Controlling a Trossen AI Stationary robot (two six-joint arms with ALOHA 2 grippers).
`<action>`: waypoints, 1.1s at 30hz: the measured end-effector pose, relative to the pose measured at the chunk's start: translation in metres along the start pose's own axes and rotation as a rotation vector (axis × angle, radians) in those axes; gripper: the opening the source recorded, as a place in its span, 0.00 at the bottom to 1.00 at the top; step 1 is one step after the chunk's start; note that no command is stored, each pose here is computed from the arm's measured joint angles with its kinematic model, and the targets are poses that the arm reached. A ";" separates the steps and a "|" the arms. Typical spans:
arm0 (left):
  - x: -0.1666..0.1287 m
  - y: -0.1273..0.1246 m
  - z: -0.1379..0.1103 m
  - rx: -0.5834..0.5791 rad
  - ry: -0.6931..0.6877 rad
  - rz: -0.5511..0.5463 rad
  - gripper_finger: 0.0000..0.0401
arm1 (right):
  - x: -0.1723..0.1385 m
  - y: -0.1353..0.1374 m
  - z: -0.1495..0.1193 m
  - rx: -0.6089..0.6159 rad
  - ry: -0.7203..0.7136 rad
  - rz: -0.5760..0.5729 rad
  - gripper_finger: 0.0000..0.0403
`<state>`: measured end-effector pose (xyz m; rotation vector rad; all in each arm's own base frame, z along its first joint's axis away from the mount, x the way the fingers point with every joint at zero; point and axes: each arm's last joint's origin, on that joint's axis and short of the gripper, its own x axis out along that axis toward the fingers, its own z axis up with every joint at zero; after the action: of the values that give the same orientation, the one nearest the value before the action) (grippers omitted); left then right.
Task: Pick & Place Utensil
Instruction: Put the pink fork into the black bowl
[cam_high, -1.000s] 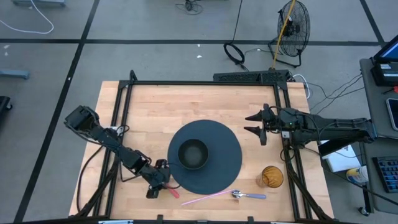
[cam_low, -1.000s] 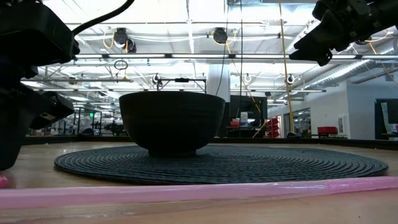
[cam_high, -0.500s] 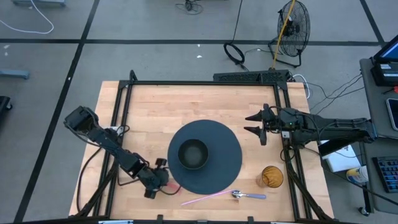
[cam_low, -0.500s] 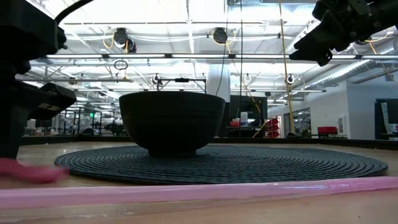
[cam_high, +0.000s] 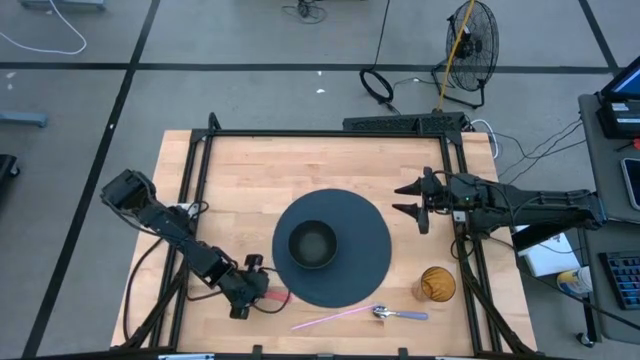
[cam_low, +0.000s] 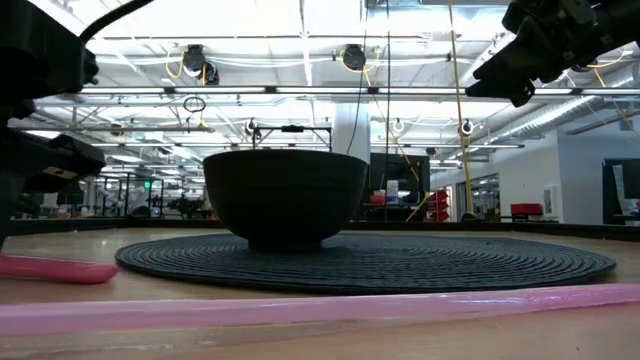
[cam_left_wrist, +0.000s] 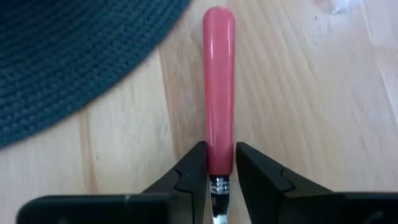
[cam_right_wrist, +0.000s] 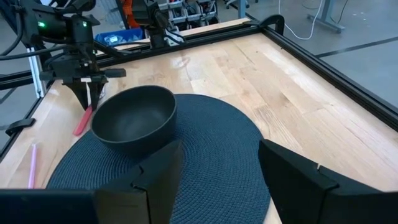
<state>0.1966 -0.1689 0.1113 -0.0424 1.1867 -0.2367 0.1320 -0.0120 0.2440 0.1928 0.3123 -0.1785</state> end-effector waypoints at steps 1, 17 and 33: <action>0.000 0.000 -0.001 -0.008 0.009 0.003 0.24 | 0.000 0.000 0.000 0.000 0.004 -0.001 0.52; -0.002 0.000 -0.006 -0.147 0.082 0.009 0.15 | 0.000 -0.001 -0.004 0.000 0.039 -0.008 0.52; -0.005 -0.003 -0.013 -0.341 0.131 0.037 0.17 | 0.000 -0.001 -0.003 -0.013 0.031 -0.008 0.52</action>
<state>0.1822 -0.1698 0.1109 -0.3070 1.3465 -0.0022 0.1310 -0.0120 0.2411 0.1813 0.3448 -0.1818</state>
